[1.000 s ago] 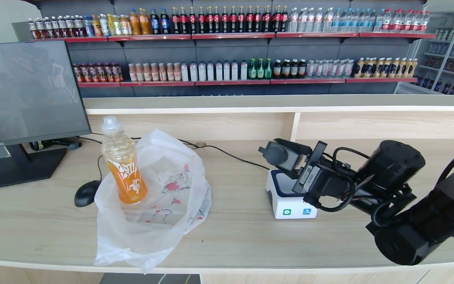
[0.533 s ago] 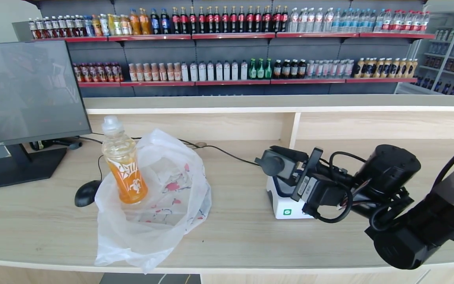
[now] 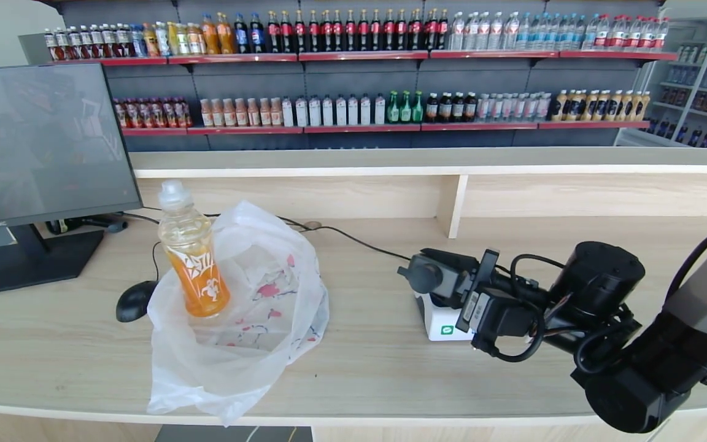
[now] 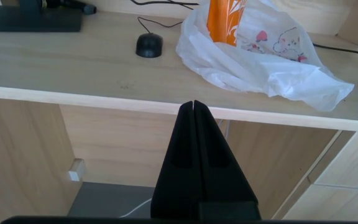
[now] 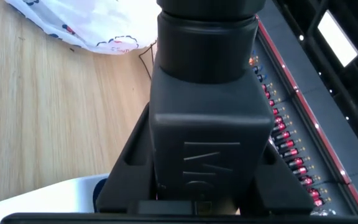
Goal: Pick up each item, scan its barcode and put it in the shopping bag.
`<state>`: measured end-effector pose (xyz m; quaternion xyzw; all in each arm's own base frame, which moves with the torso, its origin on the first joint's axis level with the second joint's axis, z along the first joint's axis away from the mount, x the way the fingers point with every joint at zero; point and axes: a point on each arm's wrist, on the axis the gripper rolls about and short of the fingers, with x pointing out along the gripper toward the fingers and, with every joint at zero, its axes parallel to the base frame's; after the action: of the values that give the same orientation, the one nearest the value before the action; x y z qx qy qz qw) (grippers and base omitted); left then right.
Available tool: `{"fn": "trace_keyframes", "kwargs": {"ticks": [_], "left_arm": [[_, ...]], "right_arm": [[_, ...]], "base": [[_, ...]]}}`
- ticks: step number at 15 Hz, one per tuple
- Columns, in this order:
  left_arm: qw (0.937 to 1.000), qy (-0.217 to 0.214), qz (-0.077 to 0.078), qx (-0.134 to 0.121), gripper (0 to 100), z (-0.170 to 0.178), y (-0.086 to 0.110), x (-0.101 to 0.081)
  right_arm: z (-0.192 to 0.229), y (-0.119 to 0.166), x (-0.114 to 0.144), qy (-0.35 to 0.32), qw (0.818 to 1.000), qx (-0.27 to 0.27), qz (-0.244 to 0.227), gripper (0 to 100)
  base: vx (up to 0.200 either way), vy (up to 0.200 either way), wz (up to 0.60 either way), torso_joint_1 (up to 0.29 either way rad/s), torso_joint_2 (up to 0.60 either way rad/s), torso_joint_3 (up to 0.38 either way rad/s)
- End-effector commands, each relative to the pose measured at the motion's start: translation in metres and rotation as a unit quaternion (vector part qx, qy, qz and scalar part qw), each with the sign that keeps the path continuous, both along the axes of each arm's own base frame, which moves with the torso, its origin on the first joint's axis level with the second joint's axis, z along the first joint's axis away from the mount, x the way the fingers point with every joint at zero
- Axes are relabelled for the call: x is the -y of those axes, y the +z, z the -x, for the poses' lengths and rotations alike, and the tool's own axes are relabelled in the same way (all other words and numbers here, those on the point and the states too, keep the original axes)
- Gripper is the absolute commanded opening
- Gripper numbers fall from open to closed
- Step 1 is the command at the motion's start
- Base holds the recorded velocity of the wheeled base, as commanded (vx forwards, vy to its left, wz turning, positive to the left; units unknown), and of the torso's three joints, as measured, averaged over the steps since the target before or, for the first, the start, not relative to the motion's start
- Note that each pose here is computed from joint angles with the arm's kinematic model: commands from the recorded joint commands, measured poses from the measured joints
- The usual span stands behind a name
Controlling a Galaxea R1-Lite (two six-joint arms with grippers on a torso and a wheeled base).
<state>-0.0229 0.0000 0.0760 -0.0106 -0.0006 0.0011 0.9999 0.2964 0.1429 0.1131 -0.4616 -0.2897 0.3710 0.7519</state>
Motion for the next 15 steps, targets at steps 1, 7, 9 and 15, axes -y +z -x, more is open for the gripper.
{"fn": "trace_keyframes", "kwargs": {"ticks": [1, 7, 9, 15], "left_arm": [[1.0000, 0.000, 0.000, 0.000, 0, 0.0000, -0.0001, 0.0000], [1.0000, 0.000, 0.000, 0.000, 0, 0.0000, -0.0001, 0.0000], [1.0000, 0.000, -0.001, -0.001, 0, 0.0000, -0.0002, 0.0000], [1.0000, 0.000, 0.000, -0.001, 0, 0.0000, -0.0002, 0.0000]], "right_arm": [[0.0001, -0.0018, 0.0001, 0.000, 1.000, -0.003, 0.001, 0], [0.0002, -0.0008, 0.0007, 0.000, 1.000, 0.001, 0.002, 0], [0.0001, -0.0013, 0.0006, -0.001, 1.000, 0.001, 0.003, 0], [0.0020, -0.0010, 0.0015, -0.001, 1.000, 0.000, 0.004, 0]], "base": [[0.000, 0.000, 0.00, 0.000, 0.00, 0.000], [0.000, 0.000, 0.00, 0.000, 0.00, 0.000], [0.000, 0.000, 0.00, 0.000, 0.00, 0.000], [0.000, 0.000, 0.00, 0.000, 0.00, 0.000]]}}
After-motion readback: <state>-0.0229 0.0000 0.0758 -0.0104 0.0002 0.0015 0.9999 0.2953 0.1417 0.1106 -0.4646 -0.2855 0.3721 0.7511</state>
